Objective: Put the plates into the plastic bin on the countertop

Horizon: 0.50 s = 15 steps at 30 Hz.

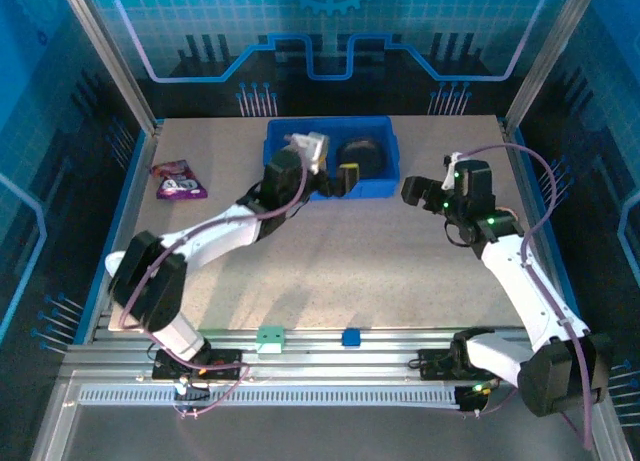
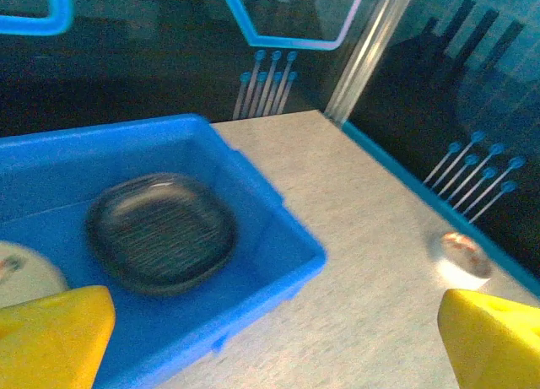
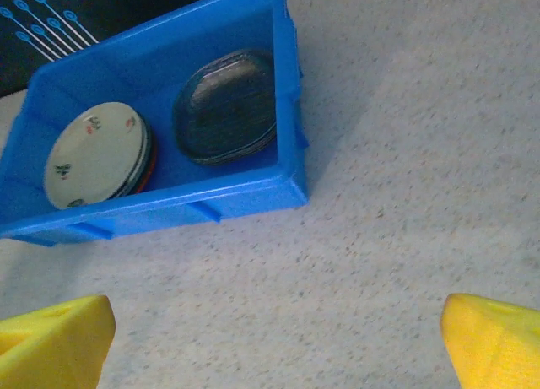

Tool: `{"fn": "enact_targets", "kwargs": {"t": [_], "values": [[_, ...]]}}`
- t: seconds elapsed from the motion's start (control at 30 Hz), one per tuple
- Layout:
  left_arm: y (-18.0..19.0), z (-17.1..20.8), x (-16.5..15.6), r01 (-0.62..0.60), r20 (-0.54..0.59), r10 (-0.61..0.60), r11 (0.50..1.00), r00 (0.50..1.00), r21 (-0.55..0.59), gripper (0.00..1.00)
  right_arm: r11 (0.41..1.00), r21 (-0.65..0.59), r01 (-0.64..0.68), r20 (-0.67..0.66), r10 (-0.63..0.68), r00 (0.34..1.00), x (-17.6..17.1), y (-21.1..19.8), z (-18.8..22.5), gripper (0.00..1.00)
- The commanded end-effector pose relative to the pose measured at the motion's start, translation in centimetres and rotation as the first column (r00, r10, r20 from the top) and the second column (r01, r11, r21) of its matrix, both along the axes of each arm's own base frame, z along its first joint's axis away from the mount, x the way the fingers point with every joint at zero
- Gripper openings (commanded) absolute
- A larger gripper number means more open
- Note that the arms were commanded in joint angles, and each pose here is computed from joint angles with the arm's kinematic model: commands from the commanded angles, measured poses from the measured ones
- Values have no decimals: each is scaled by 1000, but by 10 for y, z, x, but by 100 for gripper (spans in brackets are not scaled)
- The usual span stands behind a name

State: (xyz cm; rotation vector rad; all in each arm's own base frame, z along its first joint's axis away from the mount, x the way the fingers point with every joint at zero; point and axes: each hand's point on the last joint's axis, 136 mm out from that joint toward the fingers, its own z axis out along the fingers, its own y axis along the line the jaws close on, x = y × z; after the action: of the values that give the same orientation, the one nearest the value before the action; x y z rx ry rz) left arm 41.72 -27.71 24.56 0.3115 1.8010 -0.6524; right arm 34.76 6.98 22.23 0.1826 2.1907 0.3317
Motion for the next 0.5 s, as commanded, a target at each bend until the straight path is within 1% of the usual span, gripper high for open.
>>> {"fn": "enact_targets", "kwargs": {"t": [0.0,0.1,0.2,0.3,0.37,0.4,0.47], "values": [[50,40,-9,-159,230,147,987,962,33,99,967,-242,84,143,-50,989,5,-25,5,100],[85,23,-25,-243,208,219,965,953,99,99,928,-357,107,220,-28,975,7,-32,1,100],[117,5,-36,-334,214,297,928,931,163,99,887,-438,149,247,-41,968,13,-43,-11,100],[148,-13,-42,-414,183,385,895,905,164,99,873,-455,177,273,-53,961,24,-50,-32,100],[165,-24,-45,-456,169,429,872,887,178,99,871,-449,199,315,-54,948,32,-52,-48,100],[175,-31,-47,-477,170,450,855,877,201,99,867,-459,194,314,-46,948,35,-52,-62,100],[196,-42,-51,-533,173,504,804,846,263,99,859,-475,193,314,-39,948,39,-52,-86,100]]}}
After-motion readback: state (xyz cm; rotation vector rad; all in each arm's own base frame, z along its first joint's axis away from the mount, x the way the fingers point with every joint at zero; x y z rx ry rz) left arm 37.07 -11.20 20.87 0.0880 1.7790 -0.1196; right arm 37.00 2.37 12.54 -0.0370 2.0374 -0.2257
